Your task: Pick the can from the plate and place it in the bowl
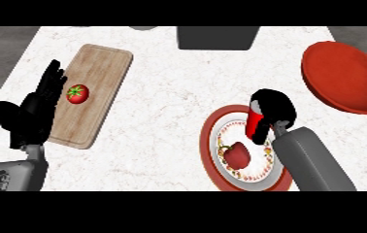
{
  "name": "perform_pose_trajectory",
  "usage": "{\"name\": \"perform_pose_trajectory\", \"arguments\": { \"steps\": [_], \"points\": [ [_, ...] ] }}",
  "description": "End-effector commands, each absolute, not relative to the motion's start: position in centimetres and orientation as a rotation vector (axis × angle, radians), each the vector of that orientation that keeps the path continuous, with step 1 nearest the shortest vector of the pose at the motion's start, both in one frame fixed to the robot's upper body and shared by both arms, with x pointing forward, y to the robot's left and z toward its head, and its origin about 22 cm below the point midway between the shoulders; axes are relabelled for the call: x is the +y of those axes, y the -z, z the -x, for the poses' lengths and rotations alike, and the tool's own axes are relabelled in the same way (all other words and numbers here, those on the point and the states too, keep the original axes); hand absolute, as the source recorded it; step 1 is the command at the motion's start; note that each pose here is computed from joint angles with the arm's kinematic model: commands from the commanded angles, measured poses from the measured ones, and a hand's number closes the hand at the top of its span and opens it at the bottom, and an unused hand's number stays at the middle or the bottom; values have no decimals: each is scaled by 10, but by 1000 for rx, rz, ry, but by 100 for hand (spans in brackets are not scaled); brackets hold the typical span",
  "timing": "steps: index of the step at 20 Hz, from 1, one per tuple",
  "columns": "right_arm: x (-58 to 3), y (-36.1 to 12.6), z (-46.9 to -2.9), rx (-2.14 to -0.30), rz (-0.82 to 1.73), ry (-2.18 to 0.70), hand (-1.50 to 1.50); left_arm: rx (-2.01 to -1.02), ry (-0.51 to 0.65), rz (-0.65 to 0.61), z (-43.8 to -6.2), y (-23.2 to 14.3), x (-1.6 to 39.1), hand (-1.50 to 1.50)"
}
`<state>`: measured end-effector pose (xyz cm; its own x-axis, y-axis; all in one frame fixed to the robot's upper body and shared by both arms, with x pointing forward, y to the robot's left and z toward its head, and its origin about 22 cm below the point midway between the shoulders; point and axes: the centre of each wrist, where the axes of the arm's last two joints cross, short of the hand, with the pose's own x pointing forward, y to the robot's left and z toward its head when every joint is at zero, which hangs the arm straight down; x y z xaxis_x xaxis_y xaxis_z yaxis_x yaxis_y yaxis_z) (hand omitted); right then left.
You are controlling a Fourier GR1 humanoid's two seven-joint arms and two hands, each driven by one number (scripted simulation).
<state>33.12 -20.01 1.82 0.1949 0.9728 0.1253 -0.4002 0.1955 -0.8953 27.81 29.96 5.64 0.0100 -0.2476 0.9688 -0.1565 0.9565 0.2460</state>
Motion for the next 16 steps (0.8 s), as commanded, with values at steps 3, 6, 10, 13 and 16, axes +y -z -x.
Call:
{"name": "perform_pose_trajectory", "arguments": {
  "steps": [3, 6, 10, 13, 16],
  "points": [
    [-216, -20, -384, -892, 893, -973, 150, -1583, 96, -309, -278, -56, 299, 0],
    [-220, -37, -402, -944, 950, -962, 150, -1576, 86, -315, -278, -58, 306, 0],
    [-210, -60, -399, -1015, 1105, -915, 150, -1574, 54, -318, -279, -65, 311, 0],
    [-227, -101, -402, -1110, 1280, -816, 150, -1555, 67, -312, -264, -59, 318, 0],
    [-210, -150, -400, -1229, 1386, -639, 150, -1572, 68, -346, -264, -61, 315, 0]
  ]
}}
